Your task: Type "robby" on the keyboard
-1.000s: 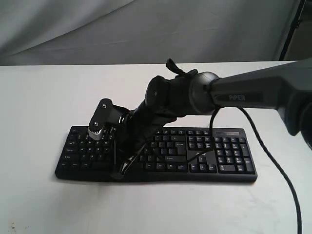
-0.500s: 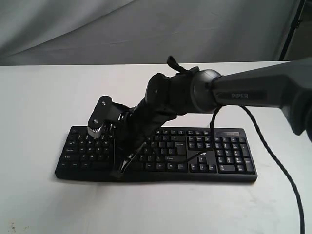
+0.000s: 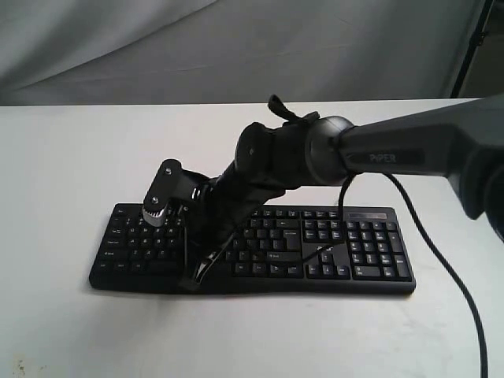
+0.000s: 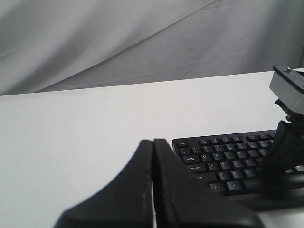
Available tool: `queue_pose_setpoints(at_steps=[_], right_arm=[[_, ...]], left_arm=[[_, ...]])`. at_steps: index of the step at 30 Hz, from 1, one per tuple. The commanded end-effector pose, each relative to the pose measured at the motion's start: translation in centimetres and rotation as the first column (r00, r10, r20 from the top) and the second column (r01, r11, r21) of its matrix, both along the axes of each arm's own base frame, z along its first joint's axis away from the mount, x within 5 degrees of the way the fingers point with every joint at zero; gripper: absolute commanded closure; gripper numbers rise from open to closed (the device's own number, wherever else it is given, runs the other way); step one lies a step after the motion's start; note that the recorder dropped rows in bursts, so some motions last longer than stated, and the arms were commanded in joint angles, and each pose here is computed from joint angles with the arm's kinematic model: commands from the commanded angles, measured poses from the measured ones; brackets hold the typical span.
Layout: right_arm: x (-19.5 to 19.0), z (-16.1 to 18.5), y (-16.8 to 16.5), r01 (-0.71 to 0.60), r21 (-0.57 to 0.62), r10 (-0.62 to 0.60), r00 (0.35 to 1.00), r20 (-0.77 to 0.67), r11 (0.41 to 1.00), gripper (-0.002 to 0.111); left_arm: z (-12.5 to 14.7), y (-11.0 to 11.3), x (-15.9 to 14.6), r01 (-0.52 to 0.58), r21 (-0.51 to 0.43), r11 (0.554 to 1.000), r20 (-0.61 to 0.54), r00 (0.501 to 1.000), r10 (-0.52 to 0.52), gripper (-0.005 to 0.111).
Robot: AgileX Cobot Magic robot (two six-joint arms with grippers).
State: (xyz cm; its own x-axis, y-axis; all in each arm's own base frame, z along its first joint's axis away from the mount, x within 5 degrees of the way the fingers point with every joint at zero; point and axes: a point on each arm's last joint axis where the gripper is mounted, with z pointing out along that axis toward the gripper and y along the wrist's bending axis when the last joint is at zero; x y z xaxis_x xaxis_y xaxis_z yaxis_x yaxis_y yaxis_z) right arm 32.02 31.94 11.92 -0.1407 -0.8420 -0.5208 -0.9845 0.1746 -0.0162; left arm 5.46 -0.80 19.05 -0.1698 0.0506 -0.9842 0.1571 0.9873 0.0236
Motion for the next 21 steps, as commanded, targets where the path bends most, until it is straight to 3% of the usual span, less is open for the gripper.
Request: queue_pose_setpoints(at_steps=[1, 10, 21], right_arm=[[-0.1, -0.2, -0.2, -0.007, -0.011, 0.007, 1.000, -0.010, 1.000, 0.108], [0.1, 2.6, -0.2, 0.006, 0.038, -0.008, 0.998, 0.063, 0.999, 0.108], [1.1, 2.3, -0.5, 0.030, 0.039, -0.035, 0.992, 0.125, 0.999, 0.108]], left_arm=[[-0.1, 0.0, 0.0, 0.006, 0.001, 1.000, 0.005, 1.000, -0.006, 0.107], [-0.1, 0.0, 0.0, 0.006, 0.001, 1.000, 0.005, 1.000, -0.006, 0.107], [-0.1, 0.0, 0.0, 0.006, 0.001, 1.000, 0.005, 1.000, -0.006, 0.107]])
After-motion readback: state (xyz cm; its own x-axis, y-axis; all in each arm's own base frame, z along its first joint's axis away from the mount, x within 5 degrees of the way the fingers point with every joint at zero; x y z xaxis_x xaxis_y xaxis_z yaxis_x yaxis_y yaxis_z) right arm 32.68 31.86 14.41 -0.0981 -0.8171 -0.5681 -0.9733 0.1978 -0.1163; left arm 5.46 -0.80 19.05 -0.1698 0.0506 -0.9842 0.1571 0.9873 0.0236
